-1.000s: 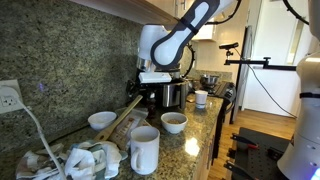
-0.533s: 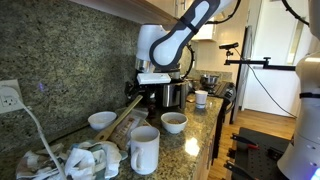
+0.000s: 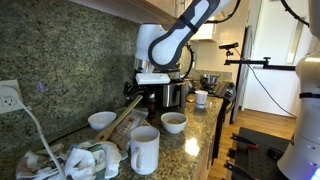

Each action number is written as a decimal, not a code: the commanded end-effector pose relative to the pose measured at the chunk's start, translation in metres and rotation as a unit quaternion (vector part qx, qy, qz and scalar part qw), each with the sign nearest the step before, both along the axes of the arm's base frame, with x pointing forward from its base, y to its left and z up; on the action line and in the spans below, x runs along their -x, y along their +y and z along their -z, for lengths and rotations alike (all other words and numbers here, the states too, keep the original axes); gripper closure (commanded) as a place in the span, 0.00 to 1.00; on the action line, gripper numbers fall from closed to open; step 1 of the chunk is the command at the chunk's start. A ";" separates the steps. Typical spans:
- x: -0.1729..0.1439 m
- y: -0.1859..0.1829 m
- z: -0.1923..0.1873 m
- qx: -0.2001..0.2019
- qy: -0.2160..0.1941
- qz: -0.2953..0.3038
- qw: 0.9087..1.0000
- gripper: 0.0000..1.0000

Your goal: Use the wooden spoon to mix the contents of the white bowl

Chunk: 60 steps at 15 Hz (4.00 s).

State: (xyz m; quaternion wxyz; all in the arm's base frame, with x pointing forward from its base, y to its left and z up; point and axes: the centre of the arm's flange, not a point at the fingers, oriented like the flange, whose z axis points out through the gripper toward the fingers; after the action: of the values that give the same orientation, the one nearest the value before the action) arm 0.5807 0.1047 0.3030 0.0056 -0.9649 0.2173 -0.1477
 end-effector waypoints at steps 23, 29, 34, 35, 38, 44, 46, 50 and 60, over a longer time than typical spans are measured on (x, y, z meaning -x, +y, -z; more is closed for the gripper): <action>-0.001 -0.003 -0.002 -0.046 -0.016 -0.032 0.998 0.00; -0.005 -0.022 0.005 -0.043 -0.023 -0.019 0.999 0.00; -0.011 -0.027 0.017 -0.042 -0.029 -0.019 0.999 0.00; -0.012 -0.027 0.020 -0.042 -0.033 -0.020 0.998 0.00; -0.015 -0.027 0.026 -0.040 -0.042 -0.019 0.998 0.00; -0.018 -0.027 0.029 -0.034 -0.047 -0.019 0.998 0.00; -0.019 -0.026 0.028 -0.032 -0.047 -0.022 0.998 0.26; -0.021 -0.021 0.028 -0.029 -0.049 -0.029 0.998 0.58; -0.031 -0.008 0.020 -0.025 -0.063 -0.040 0.997 0.95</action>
State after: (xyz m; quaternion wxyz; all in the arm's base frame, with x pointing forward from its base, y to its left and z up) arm 0.6064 0.0924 0.2858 0.0583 -0.9603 0.1896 -0.1963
